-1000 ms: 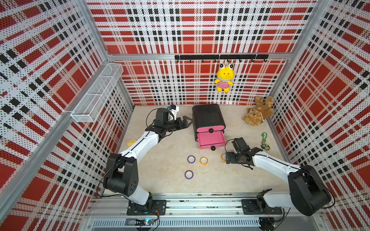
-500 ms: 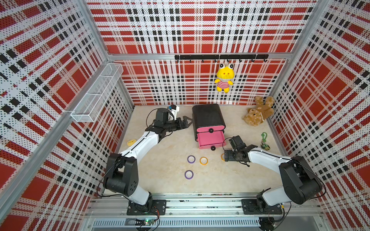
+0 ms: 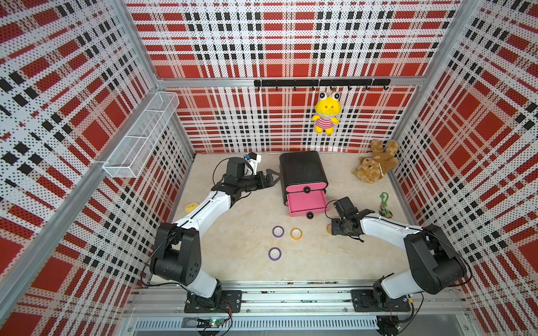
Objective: Place the transparent tape into the drawer according to color
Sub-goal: Pick up the tape from the center of the board.
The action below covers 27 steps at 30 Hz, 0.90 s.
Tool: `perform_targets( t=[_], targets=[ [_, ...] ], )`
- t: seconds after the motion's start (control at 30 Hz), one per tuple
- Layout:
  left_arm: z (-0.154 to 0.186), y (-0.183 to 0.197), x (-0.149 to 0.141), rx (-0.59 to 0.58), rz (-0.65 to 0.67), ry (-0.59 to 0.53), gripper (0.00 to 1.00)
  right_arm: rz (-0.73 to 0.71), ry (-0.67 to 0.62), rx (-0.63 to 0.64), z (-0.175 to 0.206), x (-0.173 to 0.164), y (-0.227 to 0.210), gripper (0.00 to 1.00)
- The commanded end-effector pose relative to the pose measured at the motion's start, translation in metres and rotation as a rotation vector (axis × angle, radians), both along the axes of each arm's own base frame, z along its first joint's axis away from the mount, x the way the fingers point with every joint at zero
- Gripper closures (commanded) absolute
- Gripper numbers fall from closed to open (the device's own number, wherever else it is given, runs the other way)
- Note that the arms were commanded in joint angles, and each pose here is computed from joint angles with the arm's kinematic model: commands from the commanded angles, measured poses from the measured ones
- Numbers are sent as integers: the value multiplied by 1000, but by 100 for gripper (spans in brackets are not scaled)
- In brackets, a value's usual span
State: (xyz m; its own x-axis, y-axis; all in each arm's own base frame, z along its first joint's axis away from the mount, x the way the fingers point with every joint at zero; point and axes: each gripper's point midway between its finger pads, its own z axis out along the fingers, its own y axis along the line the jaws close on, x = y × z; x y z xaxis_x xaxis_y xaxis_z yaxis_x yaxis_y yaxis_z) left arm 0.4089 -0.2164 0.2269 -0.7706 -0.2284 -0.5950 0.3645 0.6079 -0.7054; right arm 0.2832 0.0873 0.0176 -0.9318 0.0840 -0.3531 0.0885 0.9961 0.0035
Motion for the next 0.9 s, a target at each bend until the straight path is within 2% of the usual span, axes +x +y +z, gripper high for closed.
perform_targets(
  t=[0.0,0.23,0.33,0.43,0.5,0.77,0.87],
  targets=[
    [9,2,-3,-8,-9,-36,1,-37,156,-22,-19,-34,-19,40],
    [6,1,-5,-9,-21,-32,1,-13,264,1,-20,-31,-13,48],
    [4,0,-5,-8,-24,-28,1,5,308,-7,-22,-29,-11,56],
    [4,0,-6,-11,-32,-28,1,13,348,-23,-26,-30,-11,69],
    [5,14,1,-12,0,-29,1,14,366,-30,-29,-31,-12,76],
    [6,17,1,-21,-2,-29,1,5,386,-36,-35,-38,-14,100],
    [6,17,1,-18,3,-27,1,-2,379,-18,-33,-38,-12,100]
  ],
)
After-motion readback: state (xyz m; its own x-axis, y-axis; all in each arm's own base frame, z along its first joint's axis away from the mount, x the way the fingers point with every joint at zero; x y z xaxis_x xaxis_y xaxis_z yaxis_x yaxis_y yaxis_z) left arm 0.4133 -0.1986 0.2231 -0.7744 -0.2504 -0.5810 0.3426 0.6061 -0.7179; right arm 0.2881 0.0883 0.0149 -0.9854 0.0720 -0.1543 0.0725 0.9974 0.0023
